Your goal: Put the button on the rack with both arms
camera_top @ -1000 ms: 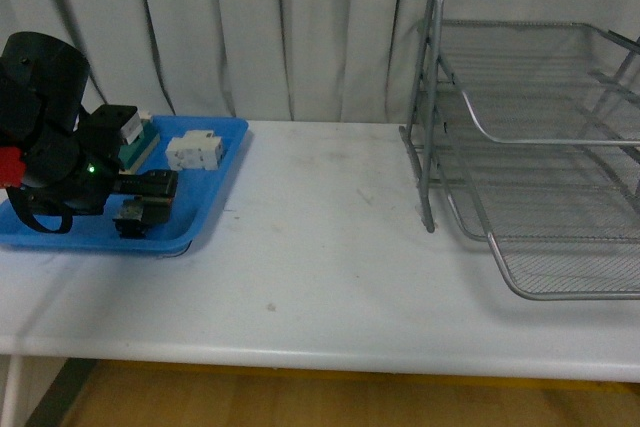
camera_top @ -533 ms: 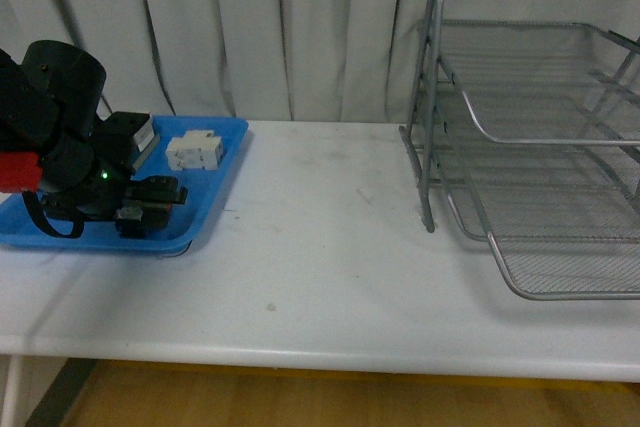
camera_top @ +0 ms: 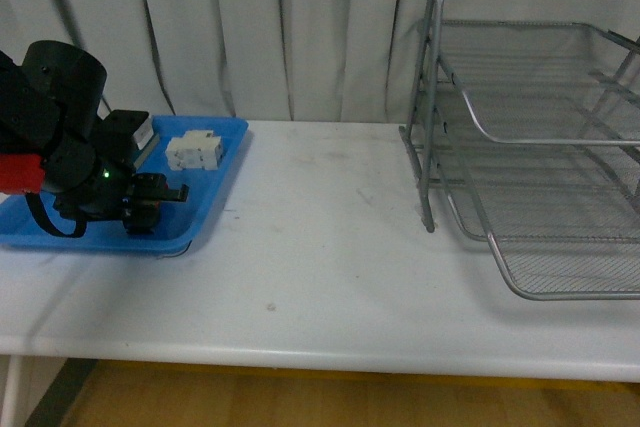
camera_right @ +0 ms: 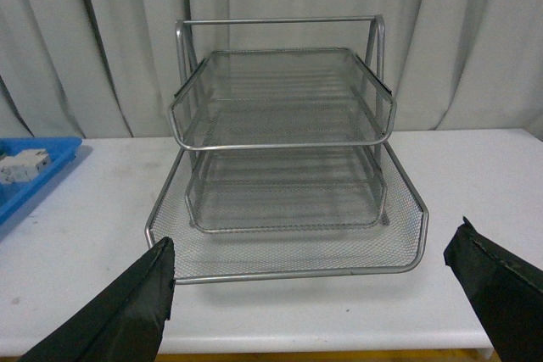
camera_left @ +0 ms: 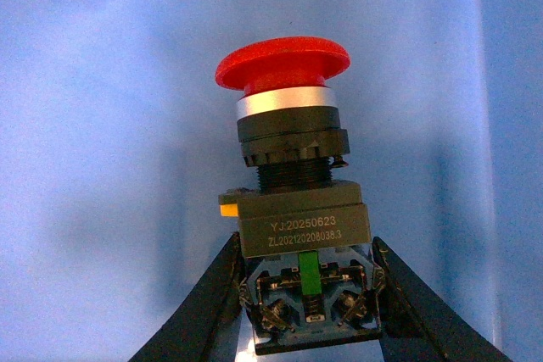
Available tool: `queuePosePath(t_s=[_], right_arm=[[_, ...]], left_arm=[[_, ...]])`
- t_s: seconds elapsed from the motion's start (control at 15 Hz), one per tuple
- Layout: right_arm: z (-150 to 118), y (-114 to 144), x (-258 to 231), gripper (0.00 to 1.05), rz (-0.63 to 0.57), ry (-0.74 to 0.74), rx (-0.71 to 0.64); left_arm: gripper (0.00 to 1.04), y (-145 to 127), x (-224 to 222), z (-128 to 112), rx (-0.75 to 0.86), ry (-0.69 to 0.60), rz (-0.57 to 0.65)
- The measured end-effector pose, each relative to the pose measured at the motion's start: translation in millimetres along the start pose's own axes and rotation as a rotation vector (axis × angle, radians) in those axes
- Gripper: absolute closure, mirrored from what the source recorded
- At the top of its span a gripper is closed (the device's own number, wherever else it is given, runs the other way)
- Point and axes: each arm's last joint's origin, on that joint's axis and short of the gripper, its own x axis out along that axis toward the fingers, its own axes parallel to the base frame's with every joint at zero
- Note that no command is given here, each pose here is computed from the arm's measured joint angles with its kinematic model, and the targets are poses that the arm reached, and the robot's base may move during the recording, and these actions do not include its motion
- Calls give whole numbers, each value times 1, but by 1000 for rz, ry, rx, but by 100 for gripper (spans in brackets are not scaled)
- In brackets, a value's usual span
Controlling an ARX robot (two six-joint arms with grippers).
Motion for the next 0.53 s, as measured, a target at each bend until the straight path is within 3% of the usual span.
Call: queuePosePath(t_s=[0.13, 0.2, 0.27, 0.4, 0.53], right_arm=[[0, 0, 0, 6, 0, 0, 0], [0, 0, 0, 6, 0, 0, 0], [0, 0, 0, 6, 0, 0, 0], [0, 0, 0, 6, 0, 0, 0], [0, 0, 0, 6, 0, 0, 0]], left_arm=[[68, 1, -22, -2, -13, -42, -20], [68, 3, -49, 6, -16, -129, -33], [68, 7, -126, 15, -14, -346, -49], [68, 7, -178, -23, -5, -378, -41], [68, 12, -217, -79, -25, -376, -1]])
